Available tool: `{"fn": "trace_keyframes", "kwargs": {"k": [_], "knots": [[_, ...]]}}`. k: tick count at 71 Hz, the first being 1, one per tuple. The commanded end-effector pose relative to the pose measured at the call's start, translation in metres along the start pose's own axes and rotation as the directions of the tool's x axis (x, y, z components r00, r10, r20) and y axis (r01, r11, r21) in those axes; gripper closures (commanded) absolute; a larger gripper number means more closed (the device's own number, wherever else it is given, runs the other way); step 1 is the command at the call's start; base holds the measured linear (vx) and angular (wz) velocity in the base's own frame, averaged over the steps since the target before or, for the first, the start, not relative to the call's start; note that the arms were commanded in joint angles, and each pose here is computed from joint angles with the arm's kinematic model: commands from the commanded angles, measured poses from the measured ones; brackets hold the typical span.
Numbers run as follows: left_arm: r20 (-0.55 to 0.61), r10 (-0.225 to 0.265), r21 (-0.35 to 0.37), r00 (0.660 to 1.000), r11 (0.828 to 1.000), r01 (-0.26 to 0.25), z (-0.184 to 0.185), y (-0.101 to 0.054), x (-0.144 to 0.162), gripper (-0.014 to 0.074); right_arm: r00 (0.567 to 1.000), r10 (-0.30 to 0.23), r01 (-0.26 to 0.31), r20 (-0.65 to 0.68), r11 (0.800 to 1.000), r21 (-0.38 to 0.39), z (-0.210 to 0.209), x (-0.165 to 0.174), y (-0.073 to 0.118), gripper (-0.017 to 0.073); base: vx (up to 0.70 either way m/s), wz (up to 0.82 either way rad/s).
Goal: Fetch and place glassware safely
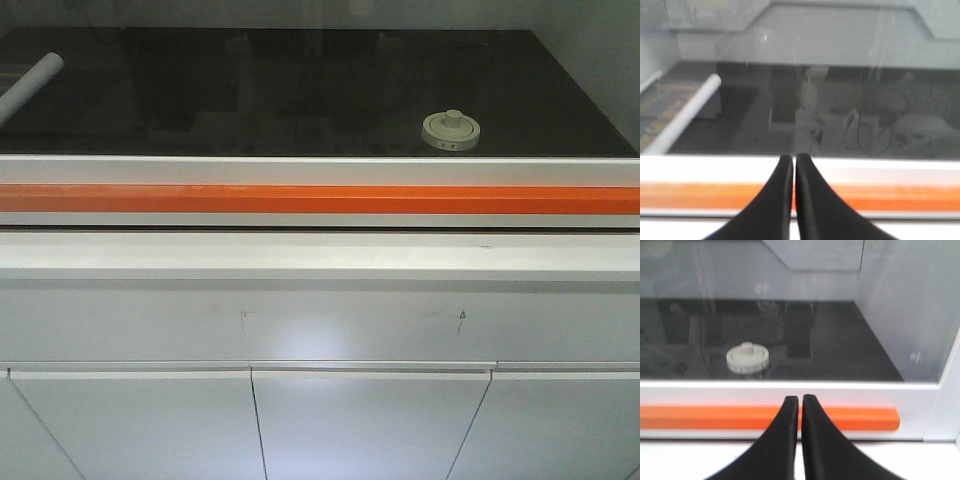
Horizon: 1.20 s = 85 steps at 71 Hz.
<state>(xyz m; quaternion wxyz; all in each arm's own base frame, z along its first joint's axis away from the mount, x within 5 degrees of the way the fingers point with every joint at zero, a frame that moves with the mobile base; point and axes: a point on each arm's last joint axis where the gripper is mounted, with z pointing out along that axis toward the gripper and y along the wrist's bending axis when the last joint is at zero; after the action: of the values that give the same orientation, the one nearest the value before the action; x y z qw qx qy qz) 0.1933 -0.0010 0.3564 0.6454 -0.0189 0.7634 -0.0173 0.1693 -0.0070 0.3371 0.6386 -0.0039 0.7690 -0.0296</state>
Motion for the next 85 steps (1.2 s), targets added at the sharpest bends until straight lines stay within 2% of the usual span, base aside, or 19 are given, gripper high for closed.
{"fn": "trace_keyframes", "kwargs": {"k": [1, 17, 27, 31, 34, 40, 48, 60, 85], "knots": [[0.152, -0.013, 0.028, 0.988, 1.000, 0.009, -0.001, -0.002, 0.001, 0.0601, 0.992, -0.002, 0.001, 0.130, 1.000, 0.008, -0.002, 0.003, 0.000, 0.0563, 0.00, 0.00], [0.249, -0.015, 0.050, 0.968, 0.999, 0.003, -0.013, -0.001, 0.051, 0.0601, 0.960, -0.003, -0.003, 0.280, 1.000, 0.019, -0.010, 0.049, 0.002, 0.0563, 0.00, 0.00], [0.325, -0.004, 0.085, 0.946, 0.996, -0.025, -0.027, -0.003, 0.070, 0.0601, 0.924, 0.042, -0.042, 0.379, 0.999, -0.010, -0.016, 0.065, 0.005, 0.0563, 0.00, 0.00], [0.312, -0.016, 0.098, 0.950, 0.995, -0.015, -0.029, -0.004, 0.076, 0.0601, 0.924, 0.020, -0.011, 0.382, 1.000, -0.024, -0.016, 0.068, 0.007, 0.0563, 0.00, 0.00], [0.291, -0.025, 0.104, 0.957, 0.995, -0.006, -0.029, -0.004, 0.078, 0.0601, 0.926, -0.023, 0.040, 0.376, 0.999, -0.037, -0.016, 0.068, 0.010, 0.0563, 0.00, 0.00], [0.279, -0.009, 0.112, 0.960, 0.993, -0.023, -0.028, -0.005, 0.080, 0.0601, 0.920, -0.085, 0.117, 0.383, 0.991, -0.062, -0.017, 0.068, 0.015, 0.0563, 0.00, 0.00], [0.283, -0.003, 0.115, 0.959, 0.993, -0.030, -0.028, -0.006, 0.079, 0.0601, 0.926, -0.061, 0.102, 0.374, 0.991, -0.091, -0.016, 0.069, 0.016, 0.0563, 0.00, 0.00], [0.275, -0.005, 0.114, 0.961, 0.993, -0.028, -0.026, -0.005, 0.080, 0.0601, 0.942, -0.056, 0.096, 0.332, 0.990, -0.104, -0.004, 0.075, 0.017, 0.0563, 0.00, 0.00], [0.279, -0.005, 0.115, 0.960, 0.993, -0.029, -0.026, -0.006, 0.080, 0.0601, 0.970, -0.026, 0.065, 0.241, 0.986, -0.154, 0.045, 0.092, 0.021, 0.0563, 0.00, 0.00]]}}
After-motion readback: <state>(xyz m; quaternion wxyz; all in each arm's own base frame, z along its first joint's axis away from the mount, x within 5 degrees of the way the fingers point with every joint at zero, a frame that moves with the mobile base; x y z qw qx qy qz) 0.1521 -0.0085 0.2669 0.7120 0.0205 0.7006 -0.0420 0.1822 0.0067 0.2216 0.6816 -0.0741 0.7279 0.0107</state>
